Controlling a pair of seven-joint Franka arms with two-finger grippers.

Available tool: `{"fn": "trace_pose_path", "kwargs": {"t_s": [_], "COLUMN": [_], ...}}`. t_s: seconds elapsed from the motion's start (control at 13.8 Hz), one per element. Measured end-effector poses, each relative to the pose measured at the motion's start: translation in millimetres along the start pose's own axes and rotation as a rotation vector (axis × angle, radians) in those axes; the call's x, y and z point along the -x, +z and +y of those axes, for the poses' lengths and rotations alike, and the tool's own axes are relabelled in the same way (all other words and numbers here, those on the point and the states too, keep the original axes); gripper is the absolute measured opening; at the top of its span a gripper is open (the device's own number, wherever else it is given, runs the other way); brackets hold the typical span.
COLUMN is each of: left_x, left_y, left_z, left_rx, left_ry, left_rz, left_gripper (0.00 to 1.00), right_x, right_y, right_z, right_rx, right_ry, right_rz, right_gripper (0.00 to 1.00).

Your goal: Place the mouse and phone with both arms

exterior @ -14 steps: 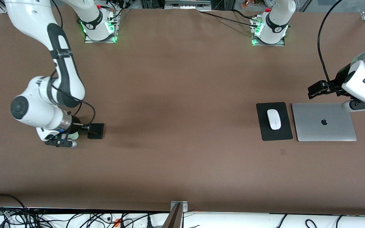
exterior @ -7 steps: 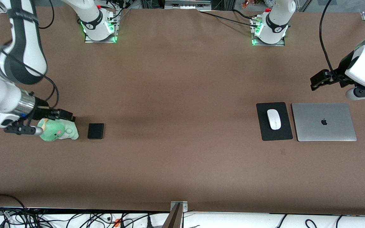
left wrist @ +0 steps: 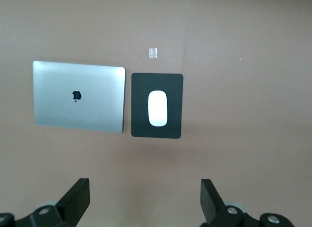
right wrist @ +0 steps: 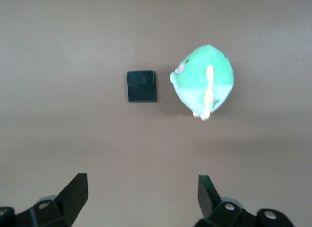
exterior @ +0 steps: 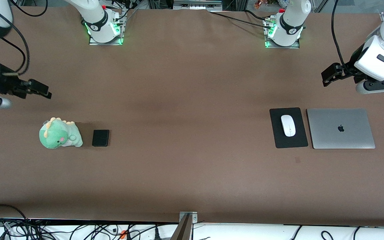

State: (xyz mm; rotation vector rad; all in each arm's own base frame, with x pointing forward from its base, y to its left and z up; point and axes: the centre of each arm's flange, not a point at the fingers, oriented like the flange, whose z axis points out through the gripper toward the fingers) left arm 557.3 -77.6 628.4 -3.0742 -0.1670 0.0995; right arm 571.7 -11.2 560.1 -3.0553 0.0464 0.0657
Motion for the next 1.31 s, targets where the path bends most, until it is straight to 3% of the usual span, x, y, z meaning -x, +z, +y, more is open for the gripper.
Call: {"fn": "trace_pose_path", "kwargs": {"t_s": [0.51, 1.31], "left_x": [23, 21], "left_y": [-1, 3], "left_z": [-14, -13], "left_rx": [-0.002, 0.000], "left_ry": [0.006, 0.008], "left_rz": [0.000, 0.009], "left_gripper": [1.00, 1.00], "right_x": [23, 2], "right_y": [-28, -28], "right_z": [-4, -5], "right_rx": [0.070, 0.077], "right_ry": [-0.005, -0.006], "right_rz": [0.010, 0.049], "right_gripper": [1.00, 1.00]}}
